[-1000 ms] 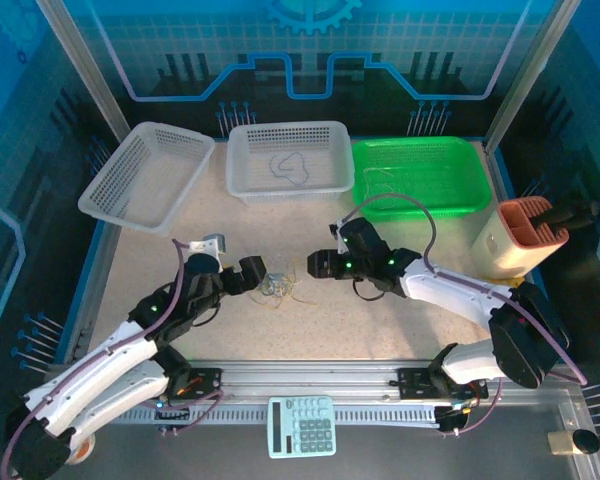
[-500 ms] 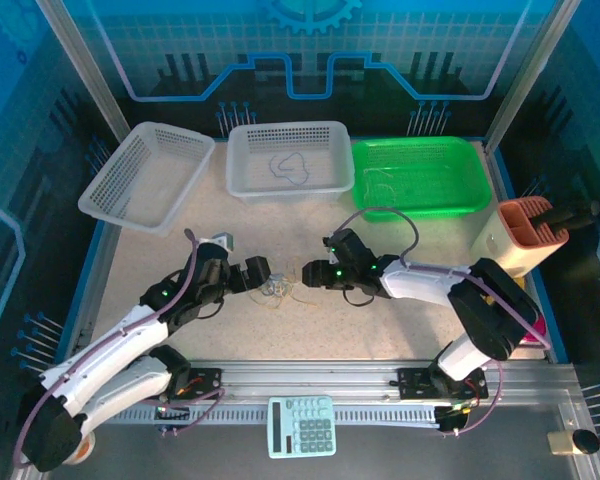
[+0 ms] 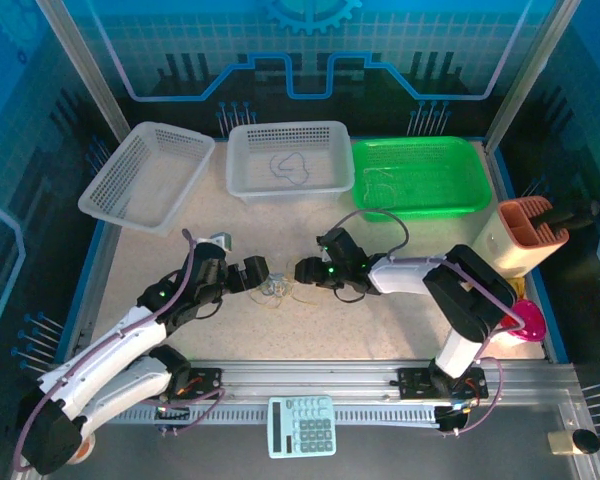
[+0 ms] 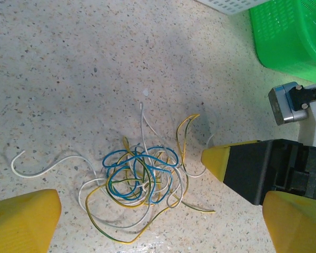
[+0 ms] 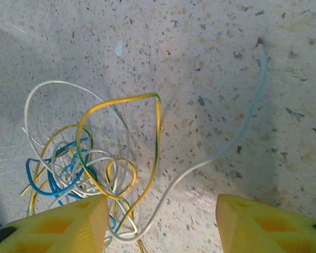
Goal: Untangle the cables
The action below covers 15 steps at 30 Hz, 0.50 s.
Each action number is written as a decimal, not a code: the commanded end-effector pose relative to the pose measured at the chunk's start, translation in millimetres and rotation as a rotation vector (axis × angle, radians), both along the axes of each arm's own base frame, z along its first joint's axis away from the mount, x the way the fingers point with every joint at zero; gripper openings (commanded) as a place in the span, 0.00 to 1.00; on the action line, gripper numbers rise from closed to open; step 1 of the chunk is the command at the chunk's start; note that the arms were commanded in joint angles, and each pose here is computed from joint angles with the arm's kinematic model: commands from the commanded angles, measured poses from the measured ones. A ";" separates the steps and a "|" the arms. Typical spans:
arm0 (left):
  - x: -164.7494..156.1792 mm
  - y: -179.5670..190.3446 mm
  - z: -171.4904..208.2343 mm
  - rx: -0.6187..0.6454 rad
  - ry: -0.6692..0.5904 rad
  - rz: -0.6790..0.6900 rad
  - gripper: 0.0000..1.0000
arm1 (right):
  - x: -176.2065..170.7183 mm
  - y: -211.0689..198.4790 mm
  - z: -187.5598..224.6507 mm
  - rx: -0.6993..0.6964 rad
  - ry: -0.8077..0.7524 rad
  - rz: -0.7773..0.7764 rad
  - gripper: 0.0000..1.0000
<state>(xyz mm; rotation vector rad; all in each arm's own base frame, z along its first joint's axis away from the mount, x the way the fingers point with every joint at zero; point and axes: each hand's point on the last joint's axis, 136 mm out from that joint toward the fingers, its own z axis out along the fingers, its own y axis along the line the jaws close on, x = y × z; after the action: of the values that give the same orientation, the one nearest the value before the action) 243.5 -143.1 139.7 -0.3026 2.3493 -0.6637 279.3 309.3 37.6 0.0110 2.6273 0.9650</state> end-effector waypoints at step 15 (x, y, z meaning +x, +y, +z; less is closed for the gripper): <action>1.6 0.7 21.7 -0.008 -0.046 -0.019 0.99 | 26.4 7.3 40.7 0.139 -0.058 -0.008 0.00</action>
<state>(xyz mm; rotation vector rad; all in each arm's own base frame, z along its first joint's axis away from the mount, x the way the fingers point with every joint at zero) 243.5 -141.4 143.4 -0.3049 2.3358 -0.6684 294.3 311.1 45.7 0.0629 2.5920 1.0551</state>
